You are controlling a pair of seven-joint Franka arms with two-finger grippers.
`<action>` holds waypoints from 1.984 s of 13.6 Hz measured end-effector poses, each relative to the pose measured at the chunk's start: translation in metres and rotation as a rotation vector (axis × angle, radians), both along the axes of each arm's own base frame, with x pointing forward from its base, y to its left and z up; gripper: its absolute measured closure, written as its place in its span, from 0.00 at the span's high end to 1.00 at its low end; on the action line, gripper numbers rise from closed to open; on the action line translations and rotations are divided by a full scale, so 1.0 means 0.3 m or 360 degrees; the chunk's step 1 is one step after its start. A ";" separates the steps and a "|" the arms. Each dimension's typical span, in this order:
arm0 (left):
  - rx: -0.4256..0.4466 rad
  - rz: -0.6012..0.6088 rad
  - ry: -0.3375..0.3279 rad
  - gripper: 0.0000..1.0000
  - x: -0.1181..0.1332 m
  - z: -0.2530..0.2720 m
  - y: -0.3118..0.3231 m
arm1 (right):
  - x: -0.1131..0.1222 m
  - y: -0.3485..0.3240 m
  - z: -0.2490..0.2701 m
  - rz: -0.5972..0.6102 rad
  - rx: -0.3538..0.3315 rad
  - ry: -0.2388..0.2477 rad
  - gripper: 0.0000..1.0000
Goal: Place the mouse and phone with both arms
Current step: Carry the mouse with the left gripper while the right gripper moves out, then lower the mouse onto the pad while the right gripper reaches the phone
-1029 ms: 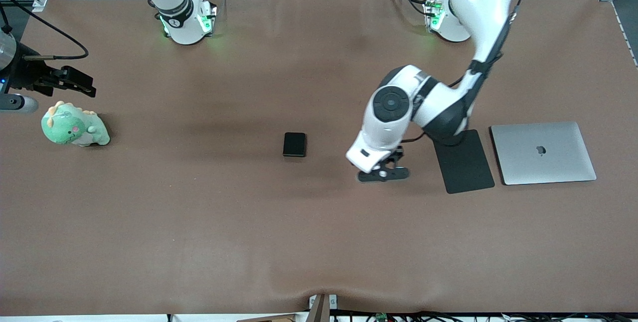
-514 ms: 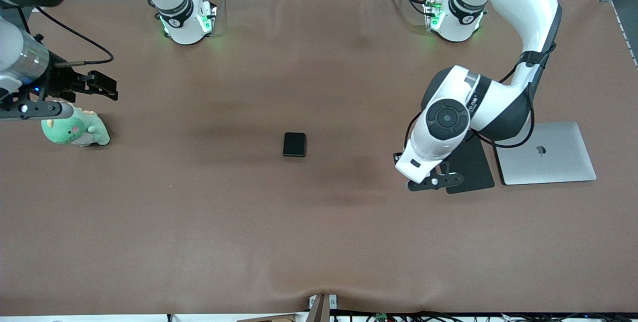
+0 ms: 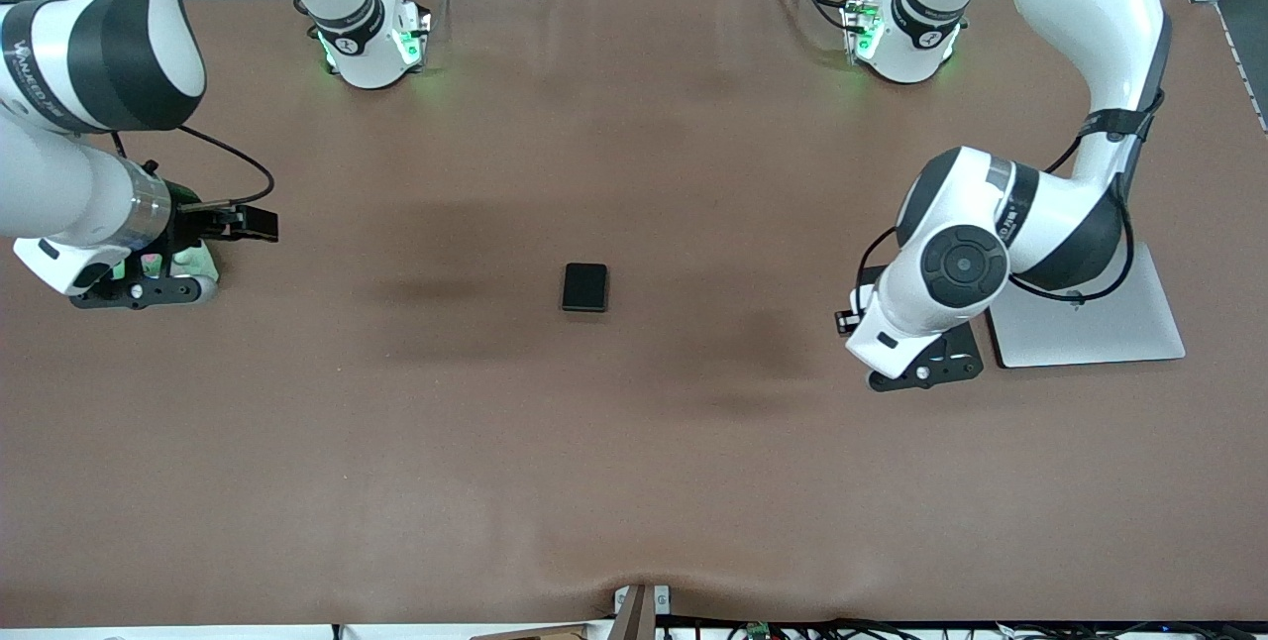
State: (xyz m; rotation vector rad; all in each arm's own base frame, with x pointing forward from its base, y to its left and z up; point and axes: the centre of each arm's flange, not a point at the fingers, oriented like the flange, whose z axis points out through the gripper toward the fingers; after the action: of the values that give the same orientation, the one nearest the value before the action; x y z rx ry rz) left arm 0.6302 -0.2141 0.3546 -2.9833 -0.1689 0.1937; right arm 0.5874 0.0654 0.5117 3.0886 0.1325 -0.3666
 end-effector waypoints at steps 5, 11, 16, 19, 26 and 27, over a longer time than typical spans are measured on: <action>0.0036 0.0081 0.0085 0.62 -0.020 -0.070 0.135 | -0.002 0.196 -0.014 -0.0133 0.0063 -0.0048 1.00; 0.0007 0.0123 0.0120 0.62 -0.056 -0.238 0.281 | -0.023 0.450 -0.116 -0.0280 0.0070 -0.0003 1.00; -0.0065 0.0107 0.0084 0.62 -0.093 -0.383 0.383 | -0.059 0.669 -0.261 -0.0400 0.0071 -0.0050 1.00; -0.0103 0.0083 0.0068 0.62 -0.089 -0.417 0.475 | -0.073 0.765 -0.333 -0.0409 0.0090 -0.0057 1.00; -0.0154 0.0042 0.0081 0.62 -0.101 -0.515 0.529 | -0.147 1.044 -0.503 -0.0531 0.0138 -0.0114 1.00; -0.0159 0.0040 0.0089 0.62 -0.105 -0.532 0.525 | -0.161 1.086 -0.534 -0.0540 0.0145 -0.0131 1.00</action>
State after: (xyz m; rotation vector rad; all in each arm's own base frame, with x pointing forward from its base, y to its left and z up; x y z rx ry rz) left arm 0.5987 -0.0565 0.1949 -3.0720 -0.1963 0.2963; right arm 0.5391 0.3913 0.3514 3.2069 -0.3919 -0.2450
